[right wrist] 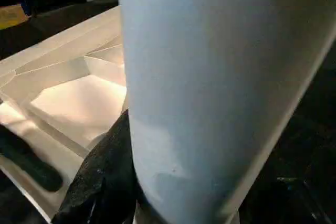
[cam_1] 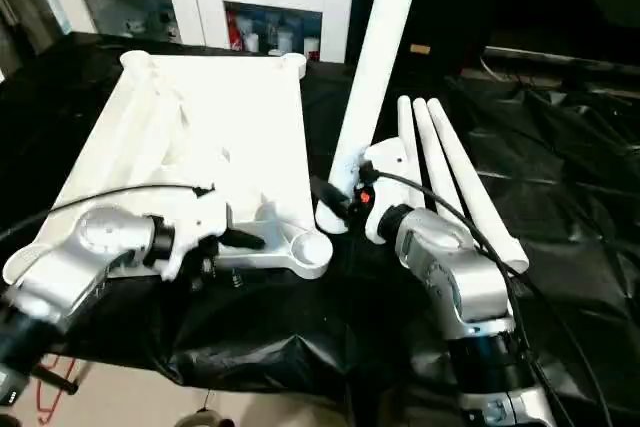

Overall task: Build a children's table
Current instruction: Pick table leg, then insert table leg to table base

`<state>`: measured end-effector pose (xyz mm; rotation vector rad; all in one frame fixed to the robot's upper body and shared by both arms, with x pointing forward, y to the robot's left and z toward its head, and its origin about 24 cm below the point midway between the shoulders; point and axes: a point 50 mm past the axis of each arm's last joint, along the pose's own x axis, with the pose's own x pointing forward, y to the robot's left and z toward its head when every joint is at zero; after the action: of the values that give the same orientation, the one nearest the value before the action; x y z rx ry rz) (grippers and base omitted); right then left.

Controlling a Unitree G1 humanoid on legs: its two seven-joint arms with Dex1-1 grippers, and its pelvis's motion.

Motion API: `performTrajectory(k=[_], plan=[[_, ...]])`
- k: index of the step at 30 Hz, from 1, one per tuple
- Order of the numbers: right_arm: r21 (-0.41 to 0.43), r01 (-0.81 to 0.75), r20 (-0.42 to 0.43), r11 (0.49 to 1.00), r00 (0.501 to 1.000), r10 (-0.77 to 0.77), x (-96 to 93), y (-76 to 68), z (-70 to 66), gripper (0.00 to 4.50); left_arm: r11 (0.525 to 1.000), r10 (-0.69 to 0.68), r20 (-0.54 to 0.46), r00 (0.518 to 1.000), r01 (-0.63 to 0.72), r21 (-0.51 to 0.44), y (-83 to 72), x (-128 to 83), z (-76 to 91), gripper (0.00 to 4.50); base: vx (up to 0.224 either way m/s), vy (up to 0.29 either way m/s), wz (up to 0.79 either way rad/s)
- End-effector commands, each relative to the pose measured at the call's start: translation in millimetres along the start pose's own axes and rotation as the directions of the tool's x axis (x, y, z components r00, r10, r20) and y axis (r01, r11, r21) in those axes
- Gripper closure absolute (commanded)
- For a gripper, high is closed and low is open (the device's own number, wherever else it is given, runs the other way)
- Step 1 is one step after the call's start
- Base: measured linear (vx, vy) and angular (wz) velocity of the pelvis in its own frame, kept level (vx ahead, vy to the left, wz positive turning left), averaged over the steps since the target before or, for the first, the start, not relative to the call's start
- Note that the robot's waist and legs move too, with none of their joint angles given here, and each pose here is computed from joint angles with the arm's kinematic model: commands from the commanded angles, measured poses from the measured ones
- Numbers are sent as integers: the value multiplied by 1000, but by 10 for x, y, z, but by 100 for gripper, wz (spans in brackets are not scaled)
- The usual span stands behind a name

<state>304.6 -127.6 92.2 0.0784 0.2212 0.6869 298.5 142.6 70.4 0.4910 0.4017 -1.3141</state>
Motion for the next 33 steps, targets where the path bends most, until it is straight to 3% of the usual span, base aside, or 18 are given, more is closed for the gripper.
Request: performTrajectory(k=[1,21,28,33], plan=[[-13,-6,17,1000,1000,6,-30,1,55,258,1000,-9,-12,1000,9,23,21,8,17,275,0,0,0],[-3,-52,-11,999,999,52,-31,36,67,258,997,-77,-49,996,76,-15,60,56,-115,443,0,0,0],[18,-69,-11,997,998,70,1,26,103,258,999,-31,-109,994,28,-28,66,50,-193,450,0,0,0],[5,-112,-24,994,993,112,60,33,158,258,991,83,-65,994,-89,-101,140,122,-44,450,0,0,0]])
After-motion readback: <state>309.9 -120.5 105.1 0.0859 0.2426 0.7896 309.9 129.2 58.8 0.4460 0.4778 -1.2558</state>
